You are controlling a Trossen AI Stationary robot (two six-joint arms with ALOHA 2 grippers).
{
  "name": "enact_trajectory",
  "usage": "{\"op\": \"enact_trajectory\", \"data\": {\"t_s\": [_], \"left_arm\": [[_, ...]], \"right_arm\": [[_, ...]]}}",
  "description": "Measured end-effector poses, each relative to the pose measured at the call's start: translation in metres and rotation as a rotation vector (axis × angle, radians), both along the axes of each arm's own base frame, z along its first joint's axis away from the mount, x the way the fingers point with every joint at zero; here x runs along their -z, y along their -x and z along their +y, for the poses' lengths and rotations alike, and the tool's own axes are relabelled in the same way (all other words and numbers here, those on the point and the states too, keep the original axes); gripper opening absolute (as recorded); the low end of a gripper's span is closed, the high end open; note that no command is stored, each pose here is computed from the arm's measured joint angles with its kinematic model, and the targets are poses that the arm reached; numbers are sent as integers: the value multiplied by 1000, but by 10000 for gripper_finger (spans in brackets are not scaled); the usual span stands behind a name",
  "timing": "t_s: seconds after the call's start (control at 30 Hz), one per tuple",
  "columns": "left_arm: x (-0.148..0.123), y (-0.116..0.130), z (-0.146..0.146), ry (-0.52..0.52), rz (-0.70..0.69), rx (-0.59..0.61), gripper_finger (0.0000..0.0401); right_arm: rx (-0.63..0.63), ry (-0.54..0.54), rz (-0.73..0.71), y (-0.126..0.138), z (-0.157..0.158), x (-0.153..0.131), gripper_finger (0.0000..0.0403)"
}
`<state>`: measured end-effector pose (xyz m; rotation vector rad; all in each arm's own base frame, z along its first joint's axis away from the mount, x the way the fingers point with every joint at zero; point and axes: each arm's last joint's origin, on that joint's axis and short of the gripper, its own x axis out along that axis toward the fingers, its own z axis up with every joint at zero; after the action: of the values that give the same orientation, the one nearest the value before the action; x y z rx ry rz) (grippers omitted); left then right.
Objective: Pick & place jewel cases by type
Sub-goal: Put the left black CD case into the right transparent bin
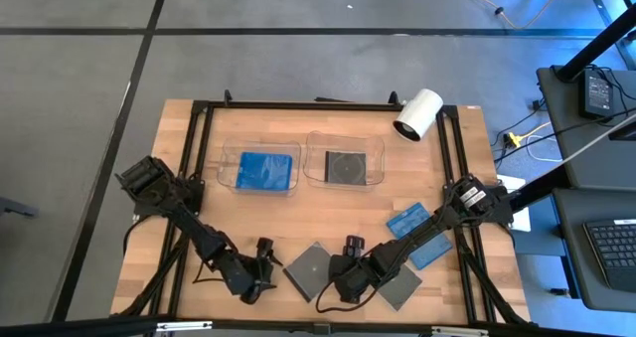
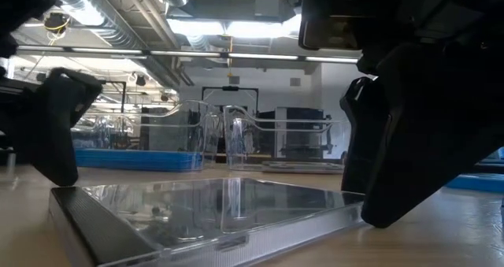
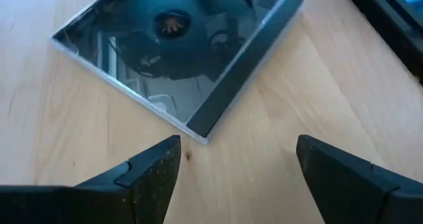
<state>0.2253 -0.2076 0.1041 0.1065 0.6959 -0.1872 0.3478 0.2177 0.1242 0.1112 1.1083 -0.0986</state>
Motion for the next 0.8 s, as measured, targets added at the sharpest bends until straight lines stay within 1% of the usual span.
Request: {"op": "enact_trajectory", "data": {"t_s": [0.13, 0.4, 0.53, 0.57, 0.63, 0.73, 0.8], "left_arm": [[2, -5, 6, 31, 15, -66, 297], [19, -13, 11, -38, 25, -72, 297], [20, -13, 11, -41, 11, -88, 297], [20, -14, 11, -30, 9, -91, 297], [20, -17, 14, 30, 32, -105, 297], [20, -20, 17, 101, 51, -156, 293], [20, -20, 17, 92, 38, -165, 287]], "right_arm": [[-11, 1, -8, -1, 1, 0, 264], [-18, 6, -9, -2, -1, 0, 264], [-31, 8, -18, -3, 0, -1, 264], [-40, 8, -25, -3, 0, -1, 264], [-60, 9, -37, -5, 0, -1, 264], [-76, 13, -45, -6, 0, -1, 264], [-85, 16, -49, -6, 1, -1, 264]]}}
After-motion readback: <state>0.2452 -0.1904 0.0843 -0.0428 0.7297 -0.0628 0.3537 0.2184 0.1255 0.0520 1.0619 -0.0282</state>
